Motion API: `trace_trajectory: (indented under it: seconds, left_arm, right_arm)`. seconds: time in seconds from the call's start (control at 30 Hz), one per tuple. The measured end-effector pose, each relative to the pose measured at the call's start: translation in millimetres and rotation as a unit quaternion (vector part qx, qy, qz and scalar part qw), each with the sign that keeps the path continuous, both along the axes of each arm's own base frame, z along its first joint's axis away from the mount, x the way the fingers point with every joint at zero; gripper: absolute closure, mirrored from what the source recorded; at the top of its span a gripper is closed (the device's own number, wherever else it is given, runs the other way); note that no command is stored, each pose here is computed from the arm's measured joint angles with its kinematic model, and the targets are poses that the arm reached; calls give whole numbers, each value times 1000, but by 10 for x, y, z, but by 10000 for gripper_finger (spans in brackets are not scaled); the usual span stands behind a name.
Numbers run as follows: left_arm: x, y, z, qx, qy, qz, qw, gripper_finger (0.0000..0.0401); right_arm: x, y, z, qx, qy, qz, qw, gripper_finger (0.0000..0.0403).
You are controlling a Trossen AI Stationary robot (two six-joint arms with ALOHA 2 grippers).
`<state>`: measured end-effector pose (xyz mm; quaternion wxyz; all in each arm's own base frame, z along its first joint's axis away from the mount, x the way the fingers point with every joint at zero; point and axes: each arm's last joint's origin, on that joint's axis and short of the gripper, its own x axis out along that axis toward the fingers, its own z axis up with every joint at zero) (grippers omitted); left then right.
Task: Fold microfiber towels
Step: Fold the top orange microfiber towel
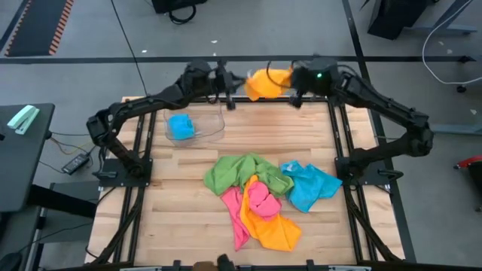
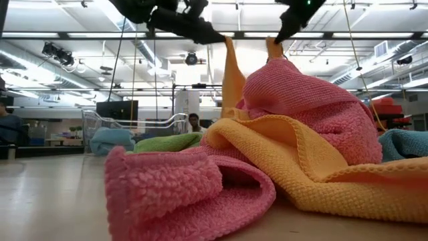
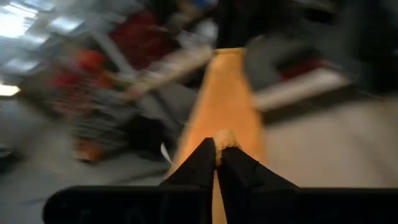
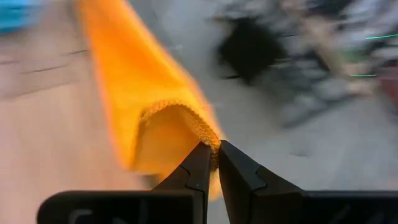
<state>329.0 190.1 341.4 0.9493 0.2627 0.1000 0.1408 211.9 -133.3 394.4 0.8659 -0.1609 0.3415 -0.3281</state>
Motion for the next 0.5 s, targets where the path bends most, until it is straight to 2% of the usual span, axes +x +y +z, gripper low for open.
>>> trace_trajectory:
  seconds: [0.07, 0.17, 0.33, 0.5]
  left_arm:
    - [3, -53, -117, -32, 46, -38, 998, 386]
    - [-4, -136, -277, -73, 106, -61, 990, 393]
    - [-18, -318, -576, -121, 189, -80, 971, 378]
    - [-32, -504, -765, -150, 246, -101, 952, 362]
  right_arm:
    - [64, 42, -202, 54, 16, 43, 998, 363]
    - [155, 163, -549, 113, 48, 97, 988, 363]
    - [209, 443, -1070, 155, 120, 147, 970, 363]
    - [205, 729, -1420, 181, 168, 182, 952, 363]
